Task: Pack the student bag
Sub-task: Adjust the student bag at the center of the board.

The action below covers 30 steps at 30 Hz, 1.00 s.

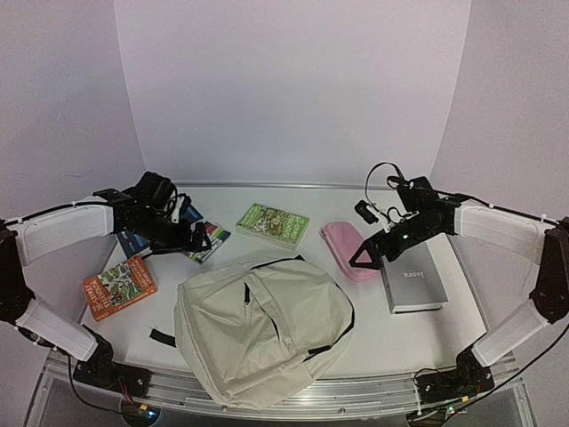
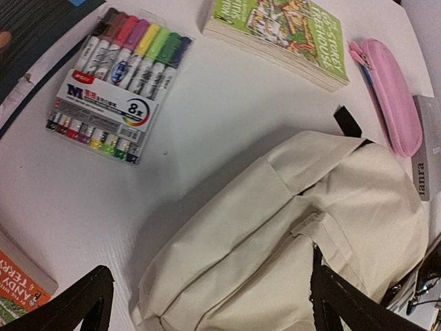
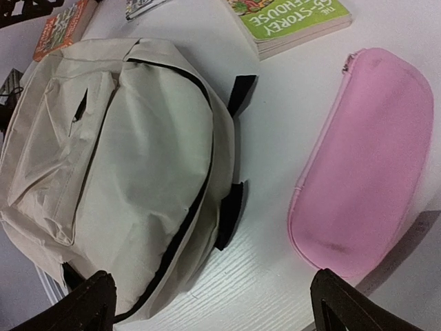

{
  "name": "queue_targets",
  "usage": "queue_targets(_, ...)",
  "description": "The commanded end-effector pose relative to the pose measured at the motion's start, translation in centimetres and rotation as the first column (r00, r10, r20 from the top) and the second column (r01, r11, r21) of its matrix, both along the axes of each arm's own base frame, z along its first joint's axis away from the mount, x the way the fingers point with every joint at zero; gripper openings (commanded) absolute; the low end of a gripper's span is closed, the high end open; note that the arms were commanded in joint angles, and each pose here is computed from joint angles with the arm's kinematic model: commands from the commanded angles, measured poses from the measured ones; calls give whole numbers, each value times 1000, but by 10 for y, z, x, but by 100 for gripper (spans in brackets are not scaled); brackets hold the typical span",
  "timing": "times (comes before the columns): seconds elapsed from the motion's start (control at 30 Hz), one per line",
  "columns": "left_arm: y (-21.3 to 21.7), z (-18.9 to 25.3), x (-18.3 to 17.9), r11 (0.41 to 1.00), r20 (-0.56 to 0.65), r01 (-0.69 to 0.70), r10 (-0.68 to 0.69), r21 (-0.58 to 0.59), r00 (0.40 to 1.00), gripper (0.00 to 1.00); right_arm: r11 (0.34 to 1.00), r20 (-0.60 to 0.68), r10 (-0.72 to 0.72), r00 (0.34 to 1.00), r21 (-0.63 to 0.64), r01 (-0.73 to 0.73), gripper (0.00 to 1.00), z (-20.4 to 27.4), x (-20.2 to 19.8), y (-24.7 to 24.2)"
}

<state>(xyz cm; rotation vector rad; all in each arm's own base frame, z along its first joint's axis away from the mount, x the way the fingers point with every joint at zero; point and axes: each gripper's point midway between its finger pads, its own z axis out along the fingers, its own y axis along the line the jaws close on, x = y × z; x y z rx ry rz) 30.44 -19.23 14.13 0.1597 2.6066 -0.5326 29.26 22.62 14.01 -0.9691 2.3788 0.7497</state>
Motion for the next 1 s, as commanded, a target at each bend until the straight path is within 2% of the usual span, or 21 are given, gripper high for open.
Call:
queue_targets(0.0, -22, -2, -14, 991, -37, 115, -118, -69, 992, 100, 996, -3, 85, 996, 30, -85, 98, 7, -1, 31)
queue_targets(0.2, -28, -39, -42, 993, -173, 111, -115, -31, 978, 100, 993, -64, 122, 990, 10, -122, 98, -11, -4, 54)
queue_targets(0.4, -8, -66, -63, 998, -298, -32, 46, 54, 953, 100, 994, -117, 105, 988, -25, -109, 98, -35, 7, 62)
queue_targets(0.67, 31, -83, -79, 947, -315, -277, 315, 160, 895, 99, 994, -201, 80, 976, -51, -92, 98, -64, 7, 64)
queue_targets(0.83, 35, -95, -81, 930, -328, -327, 366, 170, 871, 97, 994, -245, 86, 966, -41, -99, 89, -73, 0, 64)
queue_targets(0.93, 29, -101, -75, 934, -328, -320, 356, 161, 875, 92, 994, -254, 89, 963, -35, -101, 88, -74, -1, 65)
queue_targets(0.97, 25, -102, -70, 939, -319, -309, 342, 152, 884, 87, 994, -254, 90, 963, -31, -101, 88, -73, -2, 65)
